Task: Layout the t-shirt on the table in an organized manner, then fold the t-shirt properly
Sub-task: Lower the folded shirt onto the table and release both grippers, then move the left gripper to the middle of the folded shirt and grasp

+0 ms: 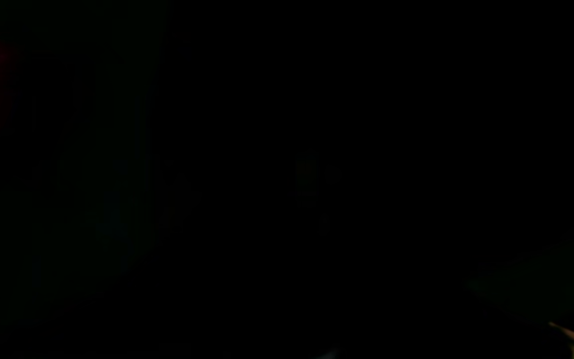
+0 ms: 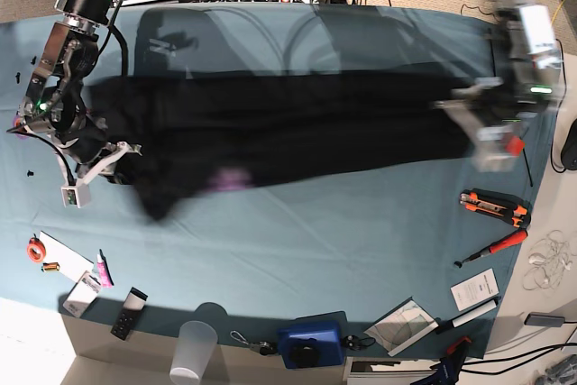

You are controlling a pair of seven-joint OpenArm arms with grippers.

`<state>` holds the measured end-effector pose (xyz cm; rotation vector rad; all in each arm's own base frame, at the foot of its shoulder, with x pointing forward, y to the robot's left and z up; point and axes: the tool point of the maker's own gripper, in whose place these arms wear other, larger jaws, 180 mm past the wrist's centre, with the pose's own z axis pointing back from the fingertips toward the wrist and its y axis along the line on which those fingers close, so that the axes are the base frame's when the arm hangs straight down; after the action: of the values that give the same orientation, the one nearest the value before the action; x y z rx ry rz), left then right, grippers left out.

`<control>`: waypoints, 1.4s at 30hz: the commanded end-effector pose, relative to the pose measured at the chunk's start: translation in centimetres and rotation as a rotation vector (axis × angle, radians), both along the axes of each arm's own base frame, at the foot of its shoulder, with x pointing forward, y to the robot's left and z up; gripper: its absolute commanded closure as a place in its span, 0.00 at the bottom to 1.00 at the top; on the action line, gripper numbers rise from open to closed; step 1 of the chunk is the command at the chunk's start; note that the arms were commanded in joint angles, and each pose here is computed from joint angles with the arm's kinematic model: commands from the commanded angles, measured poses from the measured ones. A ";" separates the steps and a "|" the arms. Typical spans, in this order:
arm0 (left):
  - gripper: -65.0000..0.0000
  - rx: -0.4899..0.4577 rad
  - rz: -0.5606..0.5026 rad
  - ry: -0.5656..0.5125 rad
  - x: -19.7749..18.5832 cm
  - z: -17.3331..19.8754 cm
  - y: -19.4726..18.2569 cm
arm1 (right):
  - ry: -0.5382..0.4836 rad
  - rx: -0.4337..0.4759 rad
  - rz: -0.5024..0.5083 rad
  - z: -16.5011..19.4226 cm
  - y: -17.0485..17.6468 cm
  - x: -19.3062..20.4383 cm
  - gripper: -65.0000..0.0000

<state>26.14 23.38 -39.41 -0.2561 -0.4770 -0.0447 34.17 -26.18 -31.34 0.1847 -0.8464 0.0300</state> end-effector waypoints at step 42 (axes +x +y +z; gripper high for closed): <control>0.97 -0.084 -0.455 -0.437 4.1 8.2 -28.7 | -0.085 -0.088 -0.028 2.0 -1.7 1.3 0.83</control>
<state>29.48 -4.73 -32.84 -0.4122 -0.7894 -0.5318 34.47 -27.40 -31.26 0.1041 -0.8661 0.0355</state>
